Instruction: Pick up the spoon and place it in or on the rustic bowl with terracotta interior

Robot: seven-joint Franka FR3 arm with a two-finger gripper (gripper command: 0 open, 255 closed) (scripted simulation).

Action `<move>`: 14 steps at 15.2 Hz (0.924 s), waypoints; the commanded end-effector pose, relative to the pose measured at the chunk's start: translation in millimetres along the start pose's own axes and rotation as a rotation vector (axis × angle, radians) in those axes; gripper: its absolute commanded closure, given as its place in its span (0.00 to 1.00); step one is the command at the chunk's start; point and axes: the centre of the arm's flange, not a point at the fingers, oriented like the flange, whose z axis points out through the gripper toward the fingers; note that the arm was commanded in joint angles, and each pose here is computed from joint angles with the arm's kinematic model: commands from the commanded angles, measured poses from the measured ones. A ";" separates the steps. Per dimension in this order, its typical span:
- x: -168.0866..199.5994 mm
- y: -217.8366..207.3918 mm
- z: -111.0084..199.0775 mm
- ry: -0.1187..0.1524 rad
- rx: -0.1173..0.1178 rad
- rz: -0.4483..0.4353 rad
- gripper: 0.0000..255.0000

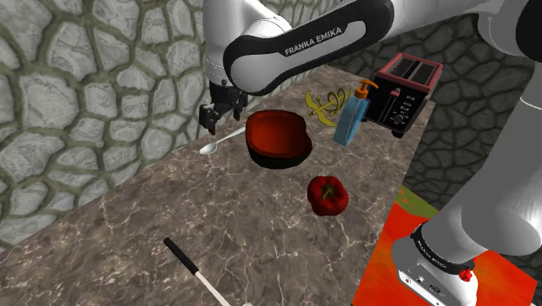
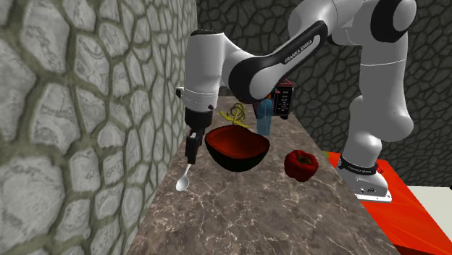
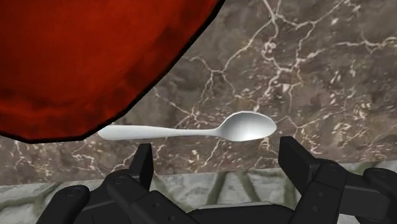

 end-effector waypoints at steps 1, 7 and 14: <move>14.5 -16.2 17.5 -0.004 0.000 -0.001 0.00; 44.4 -49.4 59.6 -0.013 0.000 -0.005 0.00; 43.9 -49.4 94.4 -0.013 0.000 -0.005 0.00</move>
